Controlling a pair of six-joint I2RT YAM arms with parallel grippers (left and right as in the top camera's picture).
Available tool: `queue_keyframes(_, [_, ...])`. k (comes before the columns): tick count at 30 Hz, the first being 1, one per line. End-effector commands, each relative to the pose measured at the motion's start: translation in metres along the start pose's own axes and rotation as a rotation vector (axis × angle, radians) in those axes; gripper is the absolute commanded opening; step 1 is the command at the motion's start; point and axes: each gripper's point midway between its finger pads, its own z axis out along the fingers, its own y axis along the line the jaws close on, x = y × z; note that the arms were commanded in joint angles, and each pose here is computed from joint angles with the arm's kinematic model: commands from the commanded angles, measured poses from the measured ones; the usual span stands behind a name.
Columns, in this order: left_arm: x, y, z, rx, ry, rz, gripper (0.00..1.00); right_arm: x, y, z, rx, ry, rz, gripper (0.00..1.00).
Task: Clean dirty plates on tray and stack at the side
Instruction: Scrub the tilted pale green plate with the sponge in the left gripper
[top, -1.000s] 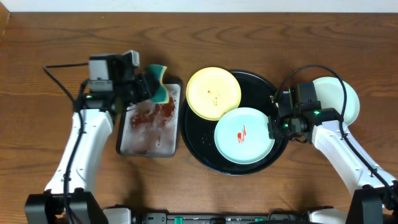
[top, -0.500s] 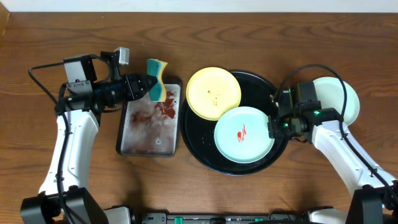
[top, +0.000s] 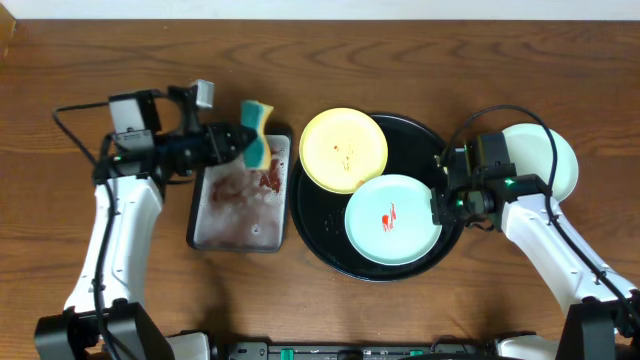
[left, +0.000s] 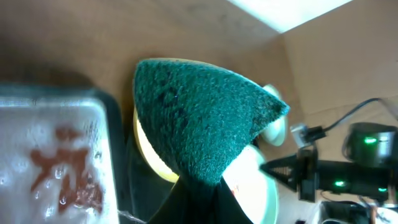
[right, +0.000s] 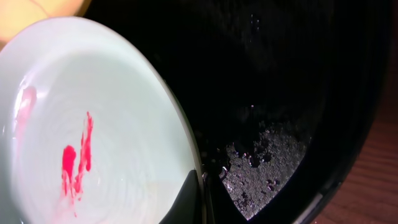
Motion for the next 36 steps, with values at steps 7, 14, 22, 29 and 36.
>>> queue_keyframes(7, [0.059,-0.022,0.065,-0.254,0.188,0.261,0.07,0.023,-0.002,0.013,-0.001,0.048,0.023,0.01])
queue_keyframes(14, [0.121,-0.077,0.125,-0.202,0.301,0.400,0.07,0.033,-0.004,0.020,-0.003,0.063,0.027,0.01])
queue_keyframes(22, [0.191,-0.091,0.195,-0.164,0.408,0.263,0.07,0.033,-0.004,0.020,-0.004,0.061,0.031,0.01])
queue_keyframes(29, [0.240,-0.075,0.207,-0.215,0.538,0.260,0.07,0.033,-0.004,0.020,-0.003,0.060,0.031,0.01])
queue_keyframes(36, [0.224,-0.010,0.176,-0.567,0.513,0.294,0.07,0.033,-0.004,0.020,-0.003,0.061,0.030,0.01])
